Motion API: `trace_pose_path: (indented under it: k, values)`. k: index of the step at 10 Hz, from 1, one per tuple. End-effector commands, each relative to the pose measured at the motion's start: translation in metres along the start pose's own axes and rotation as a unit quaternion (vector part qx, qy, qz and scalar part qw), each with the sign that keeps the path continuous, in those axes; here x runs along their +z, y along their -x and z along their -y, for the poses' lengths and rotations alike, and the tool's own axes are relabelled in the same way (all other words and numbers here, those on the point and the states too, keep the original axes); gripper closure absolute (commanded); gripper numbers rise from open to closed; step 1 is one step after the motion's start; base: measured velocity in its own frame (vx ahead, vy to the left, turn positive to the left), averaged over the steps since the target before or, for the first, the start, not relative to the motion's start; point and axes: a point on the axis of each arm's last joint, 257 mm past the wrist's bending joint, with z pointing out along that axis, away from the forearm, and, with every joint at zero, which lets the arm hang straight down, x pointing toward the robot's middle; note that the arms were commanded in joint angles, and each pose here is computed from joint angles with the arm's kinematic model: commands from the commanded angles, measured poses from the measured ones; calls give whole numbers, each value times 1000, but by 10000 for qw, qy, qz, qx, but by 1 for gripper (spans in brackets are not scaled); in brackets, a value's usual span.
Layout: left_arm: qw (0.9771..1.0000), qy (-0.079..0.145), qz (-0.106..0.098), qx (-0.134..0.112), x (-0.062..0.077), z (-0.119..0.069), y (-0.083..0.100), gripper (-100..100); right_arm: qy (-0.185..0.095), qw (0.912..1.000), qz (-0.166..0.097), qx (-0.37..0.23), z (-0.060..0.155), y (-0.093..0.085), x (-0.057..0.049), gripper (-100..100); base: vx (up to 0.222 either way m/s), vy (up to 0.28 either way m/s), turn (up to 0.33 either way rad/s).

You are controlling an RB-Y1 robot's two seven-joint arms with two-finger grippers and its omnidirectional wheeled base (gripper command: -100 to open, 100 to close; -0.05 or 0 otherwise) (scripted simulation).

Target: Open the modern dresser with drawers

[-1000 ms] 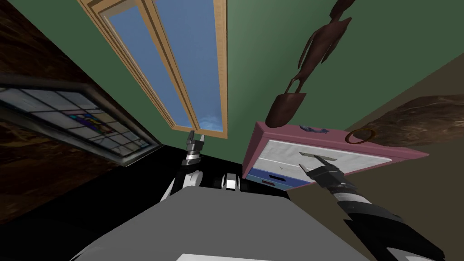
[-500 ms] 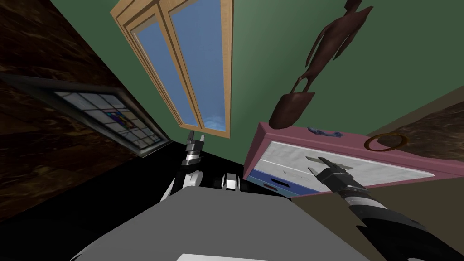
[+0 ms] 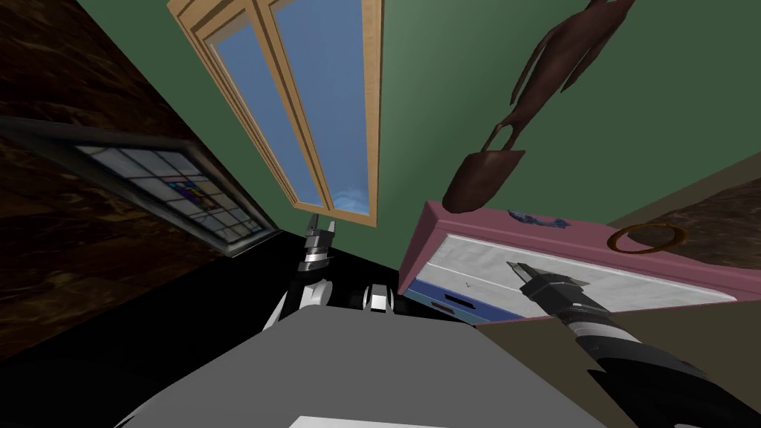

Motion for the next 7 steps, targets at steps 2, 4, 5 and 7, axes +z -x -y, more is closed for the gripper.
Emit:
trace_pose_path:
  k: [2, 4, 5, 7]
  values:
    - [10000, 0, 0, 0, 0, 0, 0, 0, 20, 10000, 91, 13, 0, 8, -2, 100, -183, 29, -44]
    - [10000, 0, 0, -1, 0, 0, 0, 0, 11, 9999, 117, 18, 2, 10, -1, 100, -140, 31, -25]
    - [10000, 1, 0, 0, 0, 0, 0, 0, 34, 9998, 172, 14, 1, 14, -3, 100, -136, 42, -48]
    - [10000, 0, 0, 0, 0, 0, 0, 0, 40, 9998, 200, 3, 1, 17, -3, 100, -176, 36, -54]
